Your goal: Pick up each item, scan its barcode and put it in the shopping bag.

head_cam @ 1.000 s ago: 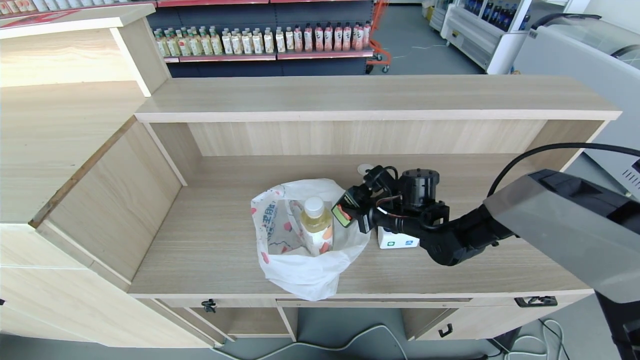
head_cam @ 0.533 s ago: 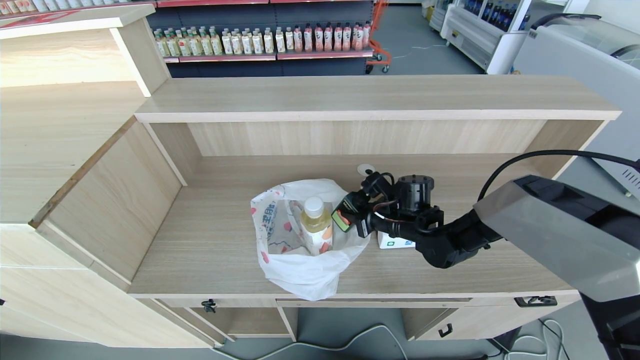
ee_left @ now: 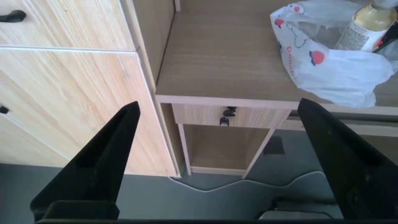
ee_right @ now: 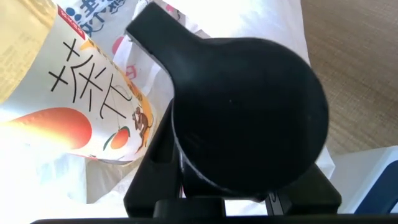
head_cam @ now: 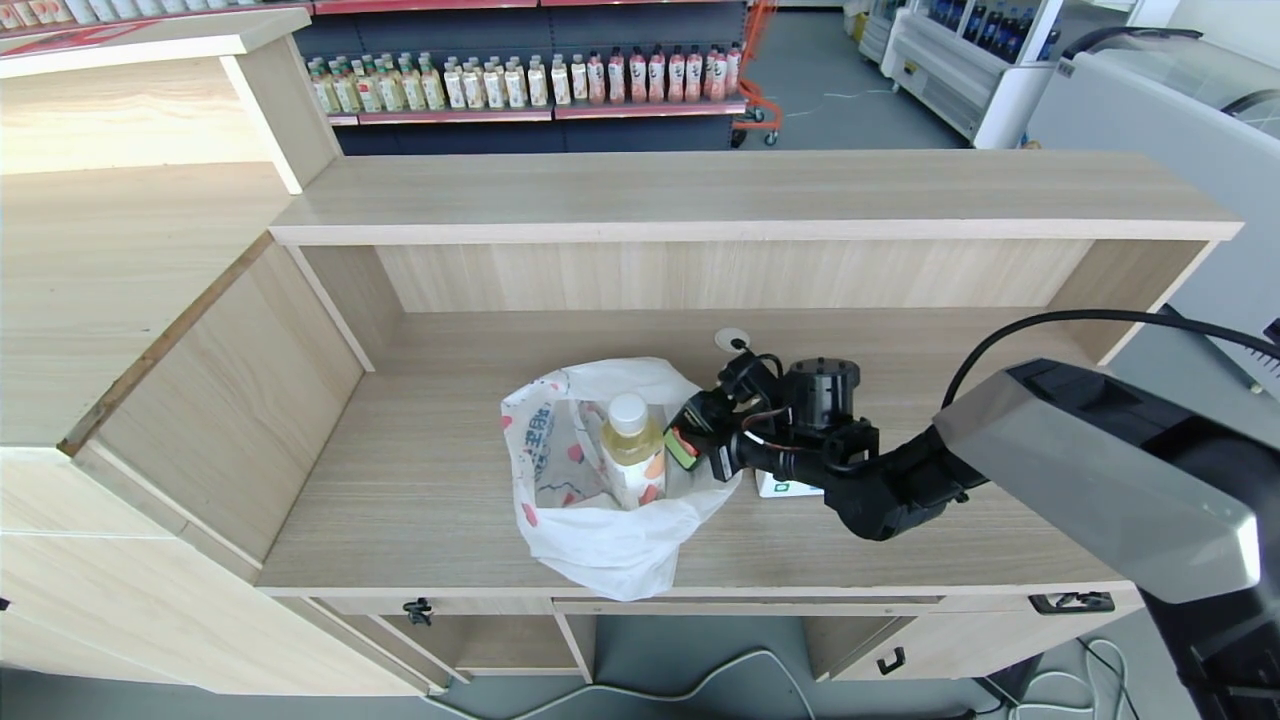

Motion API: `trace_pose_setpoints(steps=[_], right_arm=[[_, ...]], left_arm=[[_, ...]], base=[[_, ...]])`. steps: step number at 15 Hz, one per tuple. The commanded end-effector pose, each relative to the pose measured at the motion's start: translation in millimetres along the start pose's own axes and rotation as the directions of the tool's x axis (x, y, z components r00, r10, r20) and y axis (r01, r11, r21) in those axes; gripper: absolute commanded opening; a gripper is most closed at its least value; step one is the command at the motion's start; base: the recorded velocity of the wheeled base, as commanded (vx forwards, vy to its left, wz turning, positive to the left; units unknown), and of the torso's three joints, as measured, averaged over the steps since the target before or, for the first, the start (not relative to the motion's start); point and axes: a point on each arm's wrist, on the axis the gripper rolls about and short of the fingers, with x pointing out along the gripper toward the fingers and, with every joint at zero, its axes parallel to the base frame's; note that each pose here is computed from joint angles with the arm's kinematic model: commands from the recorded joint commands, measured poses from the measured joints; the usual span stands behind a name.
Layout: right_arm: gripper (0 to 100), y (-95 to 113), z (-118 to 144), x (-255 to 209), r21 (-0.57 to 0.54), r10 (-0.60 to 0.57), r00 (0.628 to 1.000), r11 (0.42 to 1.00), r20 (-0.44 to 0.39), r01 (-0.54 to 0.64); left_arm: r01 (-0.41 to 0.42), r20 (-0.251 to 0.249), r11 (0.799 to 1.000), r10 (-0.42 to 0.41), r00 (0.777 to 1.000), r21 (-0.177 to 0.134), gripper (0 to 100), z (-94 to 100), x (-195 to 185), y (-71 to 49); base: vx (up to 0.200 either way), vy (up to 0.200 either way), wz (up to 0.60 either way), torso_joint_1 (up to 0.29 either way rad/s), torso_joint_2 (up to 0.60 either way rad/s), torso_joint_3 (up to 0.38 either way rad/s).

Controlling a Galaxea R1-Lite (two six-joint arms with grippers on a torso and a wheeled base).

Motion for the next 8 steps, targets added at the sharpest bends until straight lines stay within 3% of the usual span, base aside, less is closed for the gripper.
trace_pose_setpoints(steps=[1,2,3,8], right_arm=[[0,-0.6,-0.7,1.6,-0.001,-0.001,1.0,1.0,0.002,0.001],[0,0.2,-2.7,2.7,0.001,0.002,1.0,1.0,-0.005,-0.002],[100,0.1,-2.4,2.8,0.001,0.002,1.0,1.0,-0.005,-0.002],[100,-3.3,10.3,3.4,-0.006,0.003,1.0,1.0,0.024,-0.003]], left_arm=[[-0.001,0.001,1.0,0.001,1.0,0.0,100,0.0,0.0,0.0],[-0.001,0.001,1.0,0.001,1.0,0.0,100,0.0,0.0,0.0],[-0.001,0.001,1.0,0.001,1.0,0.0,100,0.0,0.0,0.0],[-0.001,0.001,1.0,0.001,1.0,0.0,100,0.0,0.0,0.0]], base=[[0.0,0.0,0.0,0.0,0.0,0.0],[0.0,0.0,0.0,0.0,0.0,0.0],[0.0,0.0,0.0,0.0,0.0,0.0],[0.0,0.0,0.0,0.0,0.0,0.0]])
